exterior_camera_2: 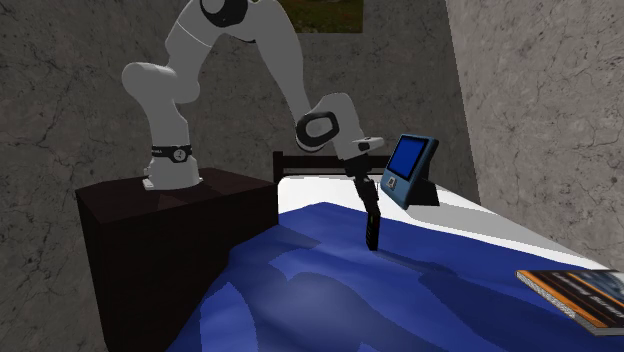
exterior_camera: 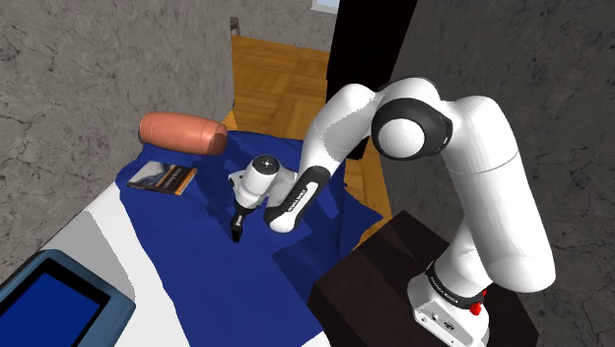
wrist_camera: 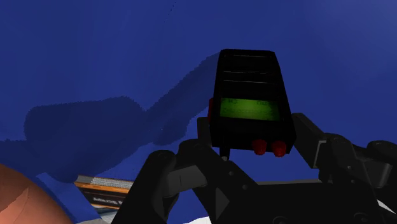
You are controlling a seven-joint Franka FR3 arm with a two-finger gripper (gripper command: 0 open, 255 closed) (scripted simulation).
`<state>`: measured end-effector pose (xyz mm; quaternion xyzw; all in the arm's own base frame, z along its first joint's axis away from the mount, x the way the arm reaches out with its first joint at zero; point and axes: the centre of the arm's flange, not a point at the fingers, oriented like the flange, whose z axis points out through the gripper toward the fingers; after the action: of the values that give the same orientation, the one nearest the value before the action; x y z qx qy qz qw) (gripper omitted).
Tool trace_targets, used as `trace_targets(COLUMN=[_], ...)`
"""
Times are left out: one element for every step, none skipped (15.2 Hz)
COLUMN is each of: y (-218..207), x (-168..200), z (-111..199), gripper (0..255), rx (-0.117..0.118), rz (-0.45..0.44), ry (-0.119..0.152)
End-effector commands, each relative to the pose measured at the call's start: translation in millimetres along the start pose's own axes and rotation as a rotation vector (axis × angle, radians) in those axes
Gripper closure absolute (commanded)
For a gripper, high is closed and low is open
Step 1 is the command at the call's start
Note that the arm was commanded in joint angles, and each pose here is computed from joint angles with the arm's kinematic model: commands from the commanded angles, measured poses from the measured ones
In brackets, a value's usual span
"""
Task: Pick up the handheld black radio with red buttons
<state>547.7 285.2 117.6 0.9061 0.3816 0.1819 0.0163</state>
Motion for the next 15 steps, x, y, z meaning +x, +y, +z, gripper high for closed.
trace_targets(y=[1.5,2.3,3.2,4.1,5.0,5.9,6.8,7.7,8.6,9.5,10.3,11.2,12.1,13.0,13.1], x=[2.0,3.7,5.3,7.0,8.7,10.4,12.0,13.7,15.4,17.1,18.7,20.4,22.1,23.8,24.0], z=[-6.8,-11.7,-16.6,-21.6,-26.5,-31.4,-36.3,-41.3,-46.2,-51.1,-56.1,-61.0,-65.9,-70.8,-71.6], gripper=[255,255,255,255,255,255,255,255,255,255,255,255,255,255,255], rx=[0.0,0.0,0.0,0.0,0.0,0.0,0.0,0.0,0.0,0.0,0.0,0.0,0.0,0.0,0.0], rz=[0.0,0.0,0.0,0.0,0.0,0.0,0.0,0.0,0.0,0.0,0.0,0.0,0.0,0.0,0.0], ry=[-0.001,-0.001,-0.001,-0.001,-0.001,-0.001,-0.001,-0.001,-0.001,-0.001,-0.001,-0.001,-0.001,-0.001,-0.001])
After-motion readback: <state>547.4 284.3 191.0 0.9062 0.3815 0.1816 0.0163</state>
